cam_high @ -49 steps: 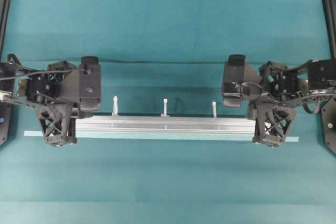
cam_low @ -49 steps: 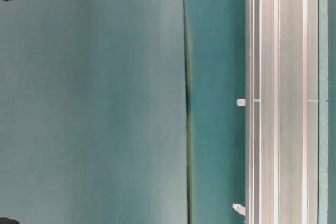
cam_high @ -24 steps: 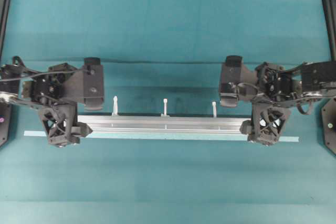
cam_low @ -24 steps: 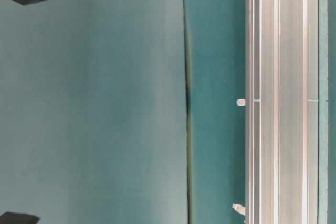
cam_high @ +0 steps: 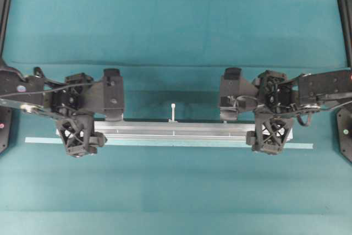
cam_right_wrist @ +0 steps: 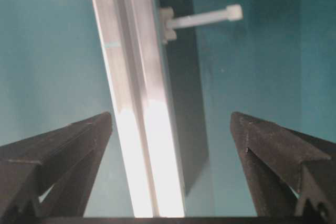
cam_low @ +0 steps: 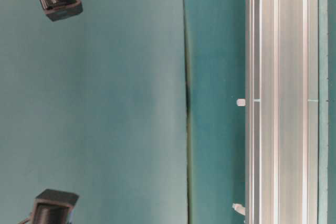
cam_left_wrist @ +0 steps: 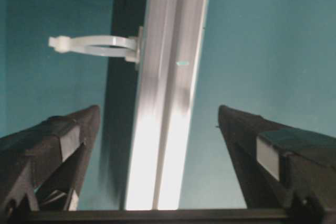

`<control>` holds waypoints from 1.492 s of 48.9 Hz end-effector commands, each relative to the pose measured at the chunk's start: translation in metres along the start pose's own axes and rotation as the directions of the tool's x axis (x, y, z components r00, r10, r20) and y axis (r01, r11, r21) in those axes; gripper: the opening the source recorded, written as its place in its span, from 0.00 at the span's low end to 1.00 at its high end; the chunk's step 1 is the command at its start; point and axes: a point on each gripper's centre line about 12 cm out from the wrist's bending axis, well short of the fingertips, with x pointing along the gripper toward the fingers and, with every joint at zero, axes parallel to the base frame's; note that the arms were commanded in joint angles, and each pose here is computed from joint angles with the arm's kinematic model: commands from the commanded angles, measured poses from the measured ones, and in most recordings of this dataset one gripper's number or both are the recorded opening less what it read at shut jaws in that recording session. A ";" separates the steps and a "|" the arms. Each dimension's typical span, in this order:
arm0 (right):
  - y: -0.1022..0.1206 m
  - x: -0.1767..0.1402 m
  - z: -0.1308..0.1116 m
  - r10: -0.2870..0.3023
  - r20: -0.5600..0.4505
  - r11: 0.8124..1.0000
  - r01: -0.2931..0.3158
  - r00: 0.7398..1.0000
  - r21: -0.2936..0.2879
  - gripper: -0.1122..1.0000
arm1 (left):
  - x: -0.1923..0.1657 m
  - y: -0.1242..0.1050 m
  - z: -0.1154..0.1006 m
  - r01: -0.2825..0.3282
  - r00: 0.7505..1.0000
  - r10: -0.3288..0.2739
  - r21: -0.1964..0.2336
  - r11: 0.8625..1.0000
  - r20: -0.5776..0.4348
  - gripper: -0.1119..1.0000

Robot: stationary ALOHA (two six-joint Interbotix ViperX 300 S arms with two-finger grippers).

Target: Lift the large metal rail with both hands.

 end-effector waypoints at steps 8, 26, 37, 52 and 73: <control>0.005 0.013 0.001 0.002 -0.013 1.000 -0.002 1.000 -0.019 0.97 | 0.009 -0.001 0.003 0.002 1.000 -0.002 0.005 1.000 0.011 0.98; 0.008 0.047 -0.002 -0.001 -0.051 1.000 -0.001 0.999 -0.031 0.97 | 0.039 0.000 -0.007 0.003 1.000 -0.003 0.003 1.000 0.009 0.98; 0.011 0.063 -0.002 0.000 -0.054 0.999 -0.003 0.999 -0.039 0.97 | 0.057 0.001 -0.009 0.003 1.000 -0.003 0.005 1.000 0.009 0.98; 0.009 0.070 -0.010 -0.002 -0.066 0.999 -0.001 0.998 -0.037 0.97 | 0.062 0.002 -0.013 0.001 1.000 -0.001 0.017 1.000 -0.003 0.97; 0.010 0.069 -0.004 0.000 -0.054 0.999 -0.002 0.999 -0.034 0.70 | 0.056 -0.004 -0.004 0.011 0.999 -0.012 0.031 0.999 0.033 0.66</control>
